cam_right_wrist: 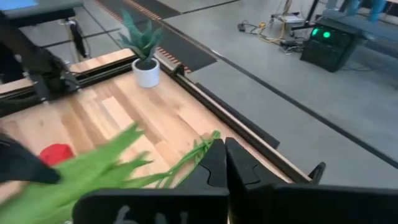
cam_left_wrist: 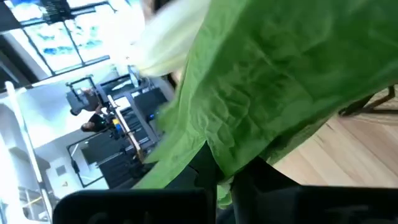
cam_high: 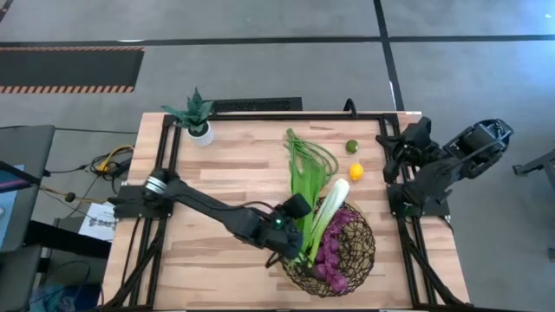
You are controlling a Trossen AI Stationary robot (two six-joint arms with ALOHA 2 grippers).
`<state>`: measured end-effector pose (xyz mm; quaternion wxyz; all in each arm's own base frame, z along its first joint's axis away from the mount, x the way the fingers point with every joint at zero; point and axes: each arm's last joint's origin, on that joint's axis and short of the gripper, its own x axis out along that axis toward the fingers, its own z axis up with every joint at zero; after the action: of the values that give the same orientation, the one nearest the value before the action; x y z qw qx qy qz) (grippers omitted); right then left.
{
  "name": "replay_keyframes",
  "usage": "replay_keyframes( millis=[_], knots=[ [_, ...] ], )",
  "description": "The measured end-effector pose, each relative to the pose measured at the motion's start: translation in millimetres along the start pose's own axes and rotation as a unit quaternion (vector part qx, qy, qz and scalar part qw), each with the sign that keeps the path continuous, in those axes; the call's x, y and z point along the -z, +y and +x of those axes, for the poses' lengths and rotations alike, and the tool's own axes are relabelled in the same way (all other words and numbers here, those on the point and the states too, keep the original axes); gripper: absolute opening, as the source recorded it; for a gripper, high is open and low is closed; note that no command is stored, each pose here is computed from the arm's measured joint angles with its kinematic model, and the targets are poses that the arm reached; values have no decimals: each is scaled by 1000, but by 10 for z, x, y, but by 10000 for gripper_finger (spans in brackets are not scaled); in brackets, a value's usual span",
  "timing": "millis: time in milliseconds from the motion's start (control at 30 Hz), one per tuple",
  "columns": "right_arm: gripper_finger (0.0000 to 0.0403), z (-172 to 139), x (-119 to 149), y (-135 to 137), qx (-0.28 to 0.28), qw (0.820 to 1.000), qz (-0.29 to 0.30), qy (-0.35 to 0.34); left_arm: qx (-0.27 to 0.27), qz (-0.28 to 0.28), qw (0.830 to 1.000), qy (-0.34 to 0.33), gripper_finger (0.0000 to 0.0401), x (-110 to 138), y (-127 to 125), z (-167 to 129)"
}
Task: Build produce basket
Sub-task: Put the green leaf lettuce into the black basket
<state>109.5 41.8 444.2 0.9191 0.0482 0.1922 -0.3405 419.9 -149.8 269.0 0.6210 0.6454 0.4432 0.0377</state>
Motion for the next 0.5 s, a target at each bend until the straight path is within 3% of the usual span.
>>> replay_keyframes(
  millis=[267,500],
  knots=[
    [0,-36,14,20,-17,1000,-3,0,-12,31,999,6,0,-336,-268,343],
    [0,-54,21,30,-26,1000,1,-1,-12,13,1000,-3,0,-369,-279,372]
  ],
)
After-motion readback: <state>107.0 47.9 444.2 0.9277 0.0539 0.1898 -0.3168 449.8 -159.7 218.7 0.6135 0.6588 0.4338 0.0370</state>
